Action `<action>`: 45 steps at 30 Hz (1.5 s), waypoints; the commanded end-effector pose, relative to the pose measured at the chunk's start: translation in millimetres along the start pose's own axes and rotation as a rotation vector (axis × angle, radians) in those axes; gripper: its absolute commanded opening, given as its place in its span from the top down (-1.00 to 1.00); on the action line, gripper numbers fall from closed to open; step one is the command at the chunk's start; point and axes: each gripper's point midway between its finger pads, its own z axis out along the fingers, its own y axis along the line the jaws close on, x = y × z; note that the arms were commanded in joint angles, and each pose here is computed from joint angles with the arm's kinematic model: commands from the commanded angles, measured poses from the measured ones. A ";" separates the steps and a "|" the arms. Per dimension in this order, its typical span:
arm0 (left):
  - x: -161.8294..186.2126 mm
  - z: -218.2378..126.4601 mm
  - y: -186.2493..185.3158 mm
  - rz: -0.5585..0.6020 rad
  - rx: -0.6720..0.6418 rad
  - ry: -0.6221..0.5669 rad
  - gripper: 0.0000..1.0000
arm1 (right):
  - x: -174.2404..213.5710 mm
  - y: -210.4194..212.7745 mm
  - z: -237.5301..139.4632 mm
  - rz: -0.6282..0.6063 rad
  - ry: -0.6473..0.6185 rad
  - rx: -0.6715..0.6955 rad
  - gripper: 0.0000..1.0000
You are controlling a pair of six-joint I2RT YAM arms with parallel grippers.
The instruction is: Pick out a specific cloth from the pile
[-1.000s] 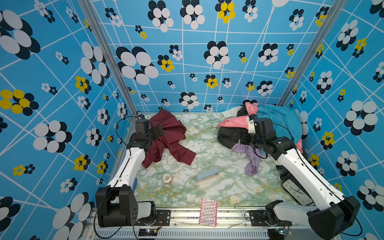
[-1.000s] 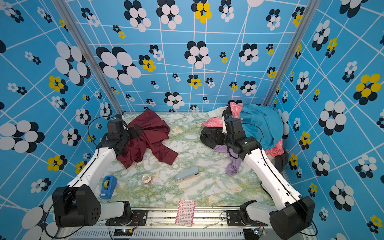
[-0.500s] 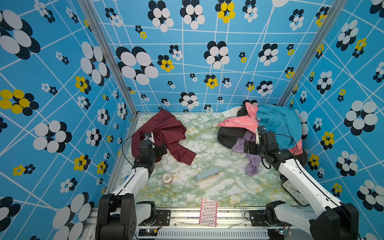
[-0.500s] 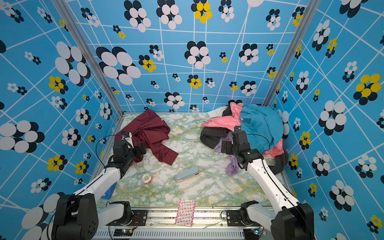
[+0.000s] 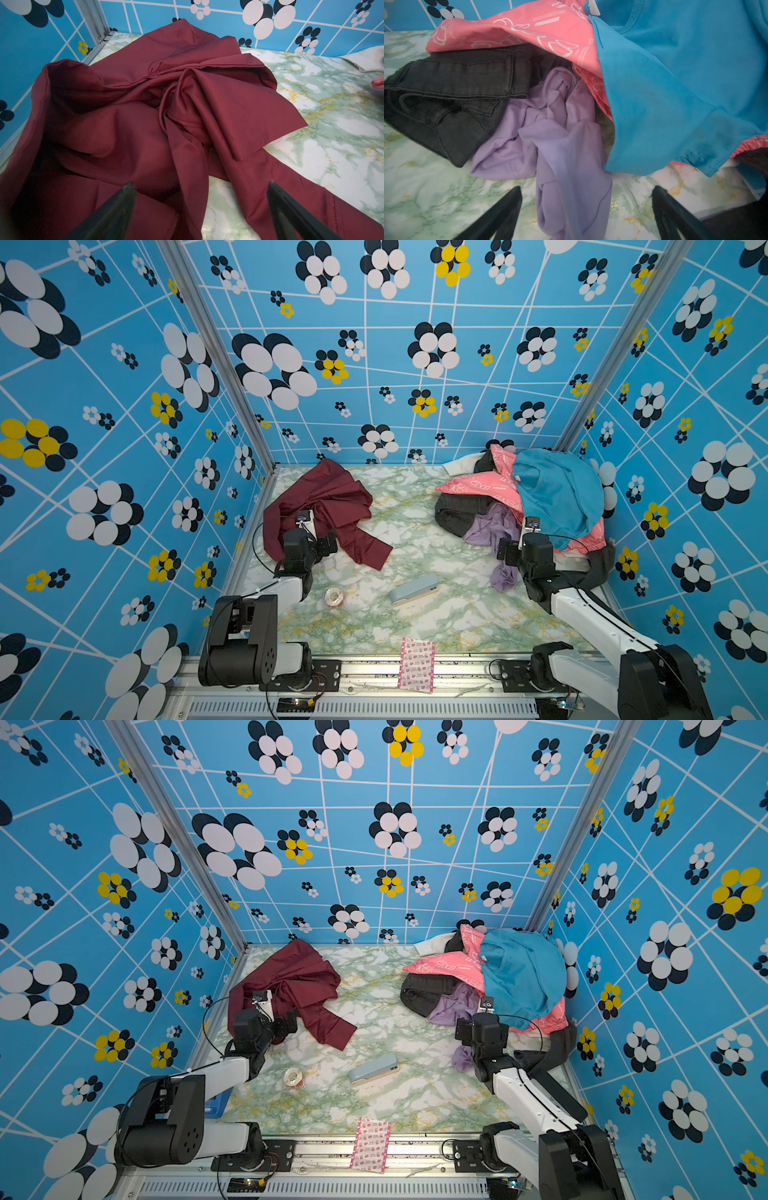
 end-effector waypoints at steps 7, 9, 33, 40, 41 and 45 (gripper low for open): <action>3.4 15.4 -0.3 0.048 0.038 -0.106 -0.99 | -12.3 -9.7 20.5 0.032 -0.108 0.047 -0.99; 3.2 14.7 -1.2 0.049 0.042 -0.105 -0.98 | -13.3 -7.9 20.2 0.040 -0.121 0.033 -0.99; 2.7 10.7 10.9 0.013 -0.011 -0.131 -0.99 | -26.5 -0.1 26.4 0.021 -0.257 -0.080 -0.98; 2.9 12.5 11.9 0.019 -0.034 -0.120 -0.98 | -12.5 7.7 53.3 0.000 -0.221 -0.097 -0.98; 3.3 12.6 11.8 0.019 -0.034 -0.118 -0.98 | -11.2 7.7 57.4 0.000 -0.190 -0.103 -0.99; 2.7 15.5 9.9 0.031 -0.036 -0.105 -0.99 | -13.4 5.7 66.7 0.033 -0.158 -0.132 -0.99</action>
